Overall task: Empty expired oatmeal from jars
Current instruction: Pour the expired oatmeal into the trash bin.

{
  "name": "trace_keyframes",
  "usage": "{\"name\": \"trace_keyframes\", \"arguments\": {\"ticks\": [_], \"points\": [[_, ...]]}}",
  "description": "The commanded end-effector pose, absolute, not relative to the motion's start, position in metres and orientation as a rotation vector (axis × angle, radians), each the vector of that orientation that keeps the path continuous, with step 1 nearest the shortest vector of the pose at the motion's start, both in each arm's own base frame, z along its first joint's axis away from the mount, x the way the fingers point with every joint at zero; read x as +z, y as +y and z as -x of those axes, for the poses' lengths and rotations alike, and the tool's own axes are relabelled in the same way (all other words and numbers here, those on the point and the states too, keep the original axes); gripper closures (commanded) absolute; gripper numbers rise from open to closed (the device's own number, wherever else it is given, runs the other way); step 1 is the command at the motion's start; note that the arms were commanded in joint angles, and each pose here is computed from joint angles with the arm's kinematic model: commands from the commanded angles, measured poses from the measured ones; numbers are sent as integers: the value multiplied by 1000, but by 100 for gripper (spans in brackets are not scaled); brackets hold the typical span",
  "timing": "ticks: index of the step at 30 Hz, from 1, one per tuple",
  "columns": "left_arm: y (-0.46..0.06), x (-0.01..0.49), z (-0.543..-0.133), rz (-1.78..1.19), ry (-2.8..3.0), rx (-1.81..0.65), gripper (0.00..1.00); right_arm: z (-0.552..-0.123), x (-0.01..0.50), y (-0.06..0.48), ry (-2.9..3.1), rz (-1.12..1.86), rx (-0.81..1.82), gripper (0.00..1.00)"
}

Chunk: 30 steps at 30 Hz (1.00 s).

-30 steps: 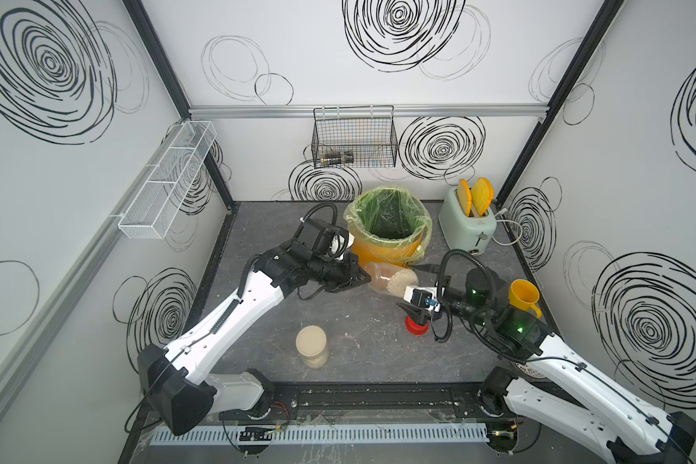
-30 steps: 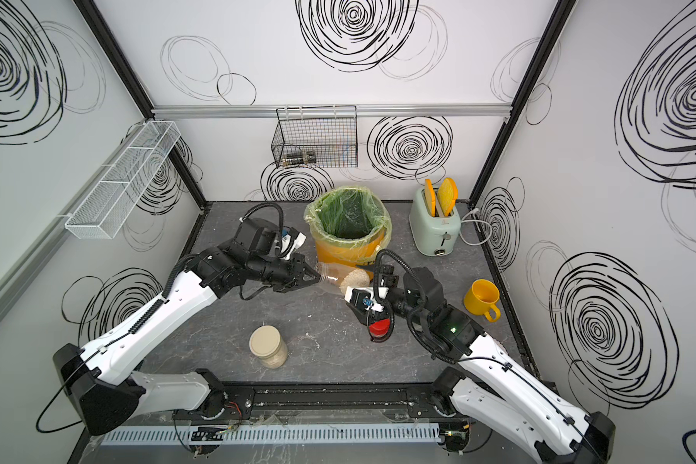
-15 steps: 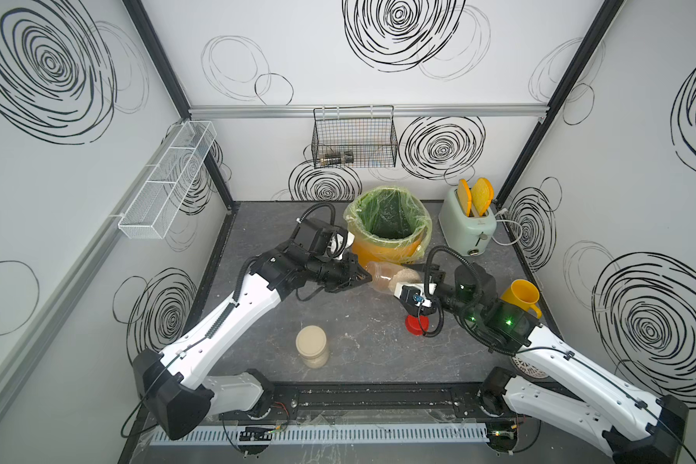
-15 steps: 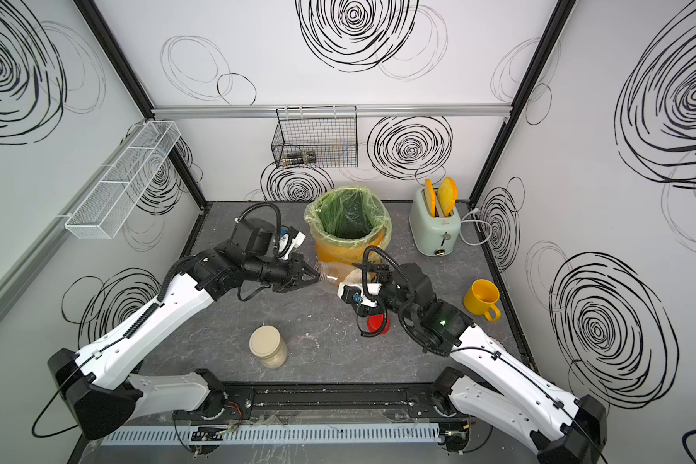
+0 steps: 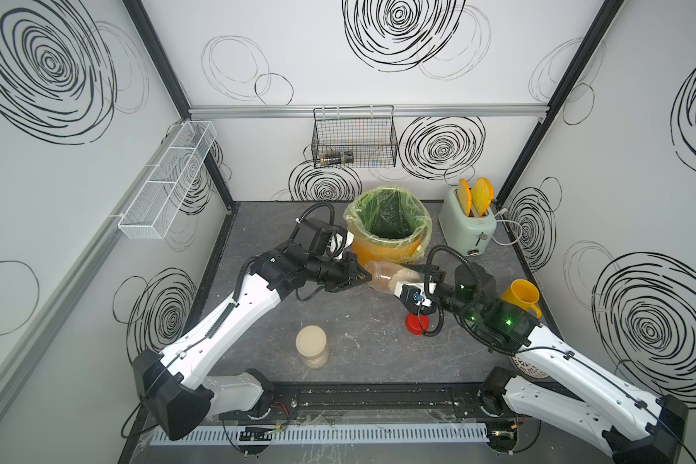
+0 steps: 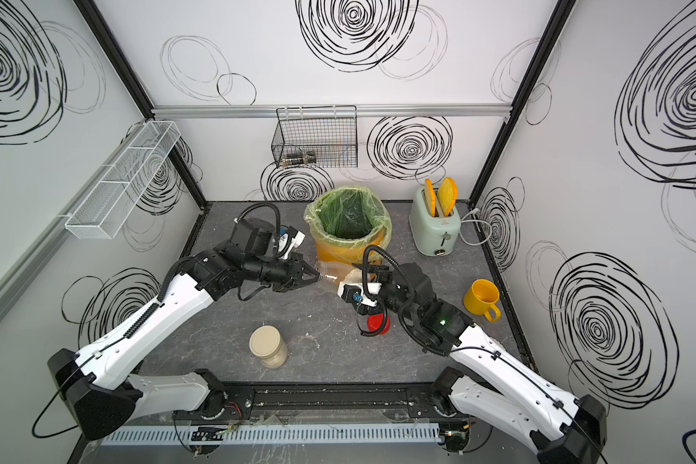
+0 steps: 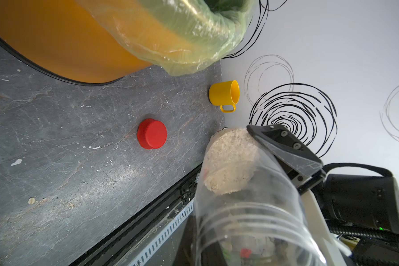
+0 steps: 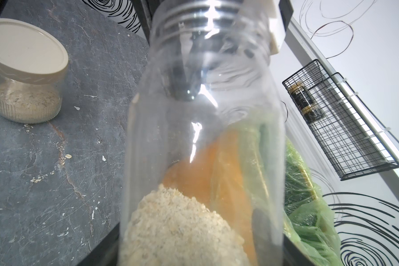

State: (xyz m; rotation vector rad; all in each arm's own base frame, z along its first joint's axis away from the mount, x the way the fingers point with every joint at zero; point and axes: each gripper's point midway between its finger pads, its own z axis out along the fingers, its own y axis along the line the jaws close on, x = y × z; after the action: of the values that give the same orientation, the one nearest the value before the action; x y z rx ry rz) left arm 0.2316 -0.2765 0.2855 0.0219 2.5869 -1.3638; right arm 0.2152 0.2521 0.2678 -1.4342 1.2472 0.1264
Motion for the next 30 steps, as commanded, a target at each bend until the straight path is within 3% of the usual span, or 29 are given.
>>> {"name": "trace_keyframes", "arguments": {"ticks": [1, 6, 13, 22, 30], "points": [[-281, 309, -240, -68, 2480, -1417, 83, -209, 294, 258, 1185, 1390, 180, 44], [-277, 317, -244, -85, 2455, -1403, 56, -208, 296, 256, 1180, 1370, 185, 45], [-263, 328, -249, -65, 2406, -1371, 41, -218, 299, 239, 1230, 1317, 162, 50], [-226, 345, -279, 0, 2282, -1175, 35, -251, 325, 201, 1342, 1219, -30, 52], [-206, 318, -288, -5, 2290, -1057, 33, -301, 360, 170, 1426, 1200, -316, 54]]}}
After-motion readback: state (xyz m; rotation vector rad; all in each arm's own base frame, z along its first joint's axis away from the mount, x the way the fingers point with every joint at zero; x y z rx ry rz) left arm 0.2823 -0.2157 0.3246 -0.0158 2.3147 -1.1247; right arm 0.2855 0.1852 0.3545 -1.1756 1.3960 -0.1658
